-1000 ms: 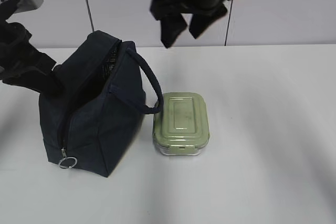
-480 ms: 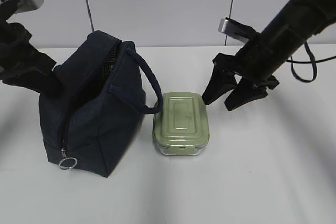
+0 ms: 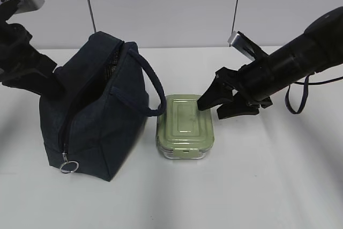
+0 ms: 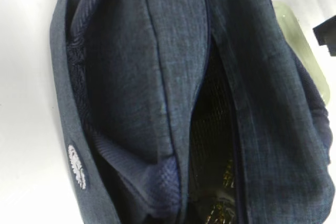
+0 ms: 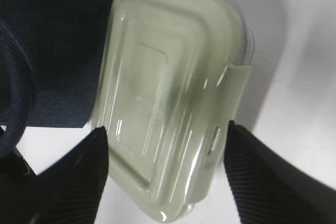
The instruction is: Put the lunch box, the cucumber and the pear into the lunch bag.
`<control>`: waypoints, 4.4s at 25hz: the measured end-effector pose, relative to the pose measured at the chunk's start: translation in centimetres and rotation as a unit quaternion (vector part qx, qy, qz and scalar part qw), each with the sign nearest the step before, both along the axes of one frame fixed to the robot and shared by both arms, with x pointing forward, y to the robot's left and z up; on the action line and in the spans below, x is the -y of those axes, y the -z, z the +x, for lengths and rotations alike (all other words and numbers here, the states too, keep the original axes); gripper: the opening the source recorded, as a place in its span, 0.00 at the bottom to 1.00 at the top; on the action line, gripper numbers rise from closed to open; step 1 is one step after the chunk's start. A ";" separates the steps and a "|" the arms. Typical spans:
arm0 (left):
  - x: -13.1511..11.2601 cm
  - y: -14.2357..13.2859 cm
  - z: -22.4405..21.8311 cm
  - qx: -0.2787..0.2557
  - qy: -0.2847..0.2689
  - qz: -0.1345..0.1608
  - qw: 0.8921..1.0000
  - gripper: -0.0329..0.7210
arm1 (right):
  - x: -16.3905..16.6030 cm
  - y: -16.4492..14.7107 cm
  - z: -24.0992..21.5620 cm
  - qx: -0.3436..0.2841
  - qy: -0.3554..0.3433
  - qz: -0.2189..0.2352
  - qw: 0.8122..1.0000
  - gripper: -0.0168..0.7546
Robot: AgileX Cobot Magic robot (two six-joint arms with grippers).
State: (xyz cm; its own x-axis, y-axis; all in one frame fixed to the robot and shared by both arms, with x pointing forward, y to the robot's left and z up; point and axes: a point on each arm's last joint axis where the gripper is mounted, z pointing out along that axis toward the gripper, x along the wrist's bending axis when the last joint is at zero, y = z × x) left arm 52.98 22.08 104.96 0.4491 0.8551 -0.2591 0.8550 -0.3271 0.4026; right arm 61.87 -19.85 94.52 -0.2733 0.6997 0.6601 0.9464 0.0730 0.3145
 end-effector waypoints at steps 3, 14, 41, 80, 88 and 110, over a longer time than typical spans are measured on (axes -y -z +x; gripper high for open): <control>0.0 0.0 0.0 0.000 0.000 0.001 1.000 0.04 | -0.1 0.9 0.4 -0.002 0.009 0.009 1.000 0.72; -0.1 0.0 0.0 0.001 0.002 0.007 1.000 0.04 | -0.4 3.7 0.9 -0.018 0.014 0.026 0.999 0.70; -0.1 0.1 0.0 0.001 0.003 0.009 1.000 0.04 | -0.3 1.6 0.5 0.016 -0.011 0.025 0.999 0.37; -0.6 -0.3 -0.2 0.009 -0.013 0.028 0.999 0.04 | -0.1 -17.7 -0.6 0.217 -0.006 0.032 0.976 0.37; -0.1 -0.9 -0.6 0.018 -0.010 0.022 1.000 0.04 | -2.2 -17.9 -1.3 0.212 -0.030 0.050 0.975 0.37; 0.0 -1.0 -0.7 0.016 -0.008 0.020 1.000 0.04 | -3.5 -17.8 -2.0 0.210 -0.042 0.010 0.977 0.36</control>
State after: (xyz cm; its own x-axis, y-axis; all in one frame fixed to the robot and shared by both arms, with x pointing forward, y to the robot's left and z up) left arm 52.29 22.08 105.92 0.4432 0.8715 -0.2101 0.8469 -0.3302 0.4169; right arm 59.83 -16.37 112.32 -0.5780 0.6514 0.4915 0.7253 0.1340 0.6752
